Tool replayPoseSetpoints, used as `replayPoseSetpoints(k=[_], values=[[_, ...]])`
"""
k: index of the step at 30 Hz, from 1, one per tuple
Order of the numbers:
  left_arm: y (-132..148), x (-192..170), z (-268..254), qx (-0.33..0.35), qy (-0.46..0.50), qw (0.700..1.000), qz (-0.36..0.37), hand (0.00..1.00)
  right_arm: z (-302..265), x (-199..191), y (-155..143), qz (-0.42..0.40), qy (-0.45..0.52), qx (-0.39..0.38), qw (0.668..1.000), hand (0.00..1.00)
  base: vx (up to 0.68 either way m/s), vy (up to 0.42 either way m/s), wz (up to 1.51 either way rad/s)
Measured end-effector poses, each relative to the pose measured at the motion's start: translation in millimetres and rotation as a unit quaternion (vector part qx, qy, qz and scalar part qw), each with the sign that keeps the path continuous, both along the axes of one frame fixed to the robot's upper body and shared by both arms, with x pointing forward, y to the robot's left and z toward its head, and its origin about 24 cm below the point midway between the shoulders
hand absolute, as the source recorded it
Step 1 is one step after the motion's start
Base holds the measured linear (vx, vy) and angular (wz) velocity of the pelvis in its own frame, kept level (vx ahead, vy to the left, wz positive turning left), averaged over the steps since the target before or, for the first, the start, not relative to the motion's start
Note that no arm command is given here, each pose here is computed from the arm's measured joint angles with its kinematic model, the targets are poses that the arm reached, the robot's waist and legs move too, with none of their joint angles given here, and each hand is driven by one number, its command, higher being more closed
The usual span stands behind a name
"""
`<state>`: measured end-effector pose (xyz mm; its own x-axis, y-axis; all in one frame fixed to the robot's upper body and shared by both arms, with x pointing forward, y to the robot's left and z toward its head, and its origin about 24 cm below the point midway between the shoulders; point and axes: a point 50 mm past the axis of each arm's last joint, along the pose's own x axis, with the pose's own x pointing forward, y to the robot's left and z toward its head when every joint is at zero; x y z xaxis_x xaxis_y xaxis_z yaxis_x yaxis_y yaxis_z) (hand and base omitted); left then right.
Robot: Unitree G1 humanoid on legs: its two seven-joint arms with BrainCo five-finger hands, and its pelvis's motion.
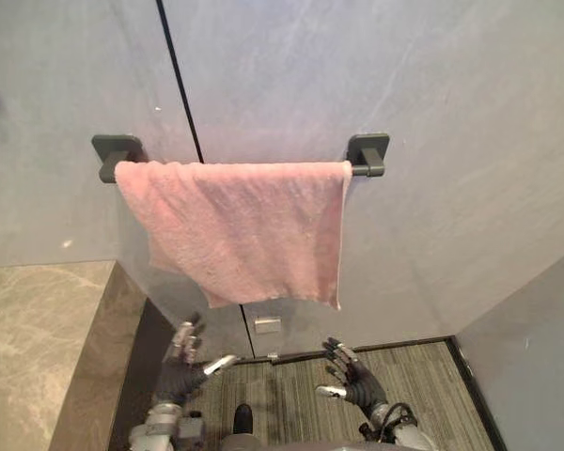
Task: Organize washtable
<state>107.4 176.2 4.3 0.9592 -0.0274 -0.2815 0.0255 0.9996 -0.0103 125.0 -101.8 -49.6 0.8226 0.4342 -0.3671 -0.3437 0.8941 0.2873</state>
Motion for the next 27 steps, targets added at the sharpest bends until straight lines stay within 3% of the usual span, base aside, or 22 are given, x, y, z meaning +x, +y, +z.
replayPoseSetpoints(k=[1, 5, 12, 15, 20, 27], values=[[-15, -4, -1, -0.044, 0.006, 0.997, -0.056, 0.00, 13, 3, 10, 0.038, -0.029, 0.016, 0.999, 0.00, 0.00, 0.000, 0.00], [-41, -5, 3, -0.159, -0.004, 0.977, -0.141, 0.00, 55, 14, 34, 0.094, -0.105, 0.137, 0.980, 0.00, 0.01, -0.006, 0.07], [-35, 44, 40, -0.260, -0.136, 0.945, -0.144, 0.00, 100, 53, 68, 0.150, -0.168, 0.290, 0.930, 0.00, 0.05, -0.005, 0.10], [-35, 69, 49, -0.279, -0.178, 0.934, -0.135, 0.00, 114, 74, 75, 0.158, -0.202, 0.285, 0.924, 0.00, 0.01, -0.004, -0.01], [-31, 95, 33, -0.257, -0.155, 0.948, -0.108, 0.00, 111, 94, 80, 0.158, -0.202, 0.247, 0.934, 0.00, -0.03, -0.006, -0.06], [-13, 107, 23, -0.154, -0.140, 0.972, -0.106, 0.00, 119, 126, 83, 0.149, -0.231, 0.175, 0.945, 0.00, -0.06, 0.000, -0.02]])
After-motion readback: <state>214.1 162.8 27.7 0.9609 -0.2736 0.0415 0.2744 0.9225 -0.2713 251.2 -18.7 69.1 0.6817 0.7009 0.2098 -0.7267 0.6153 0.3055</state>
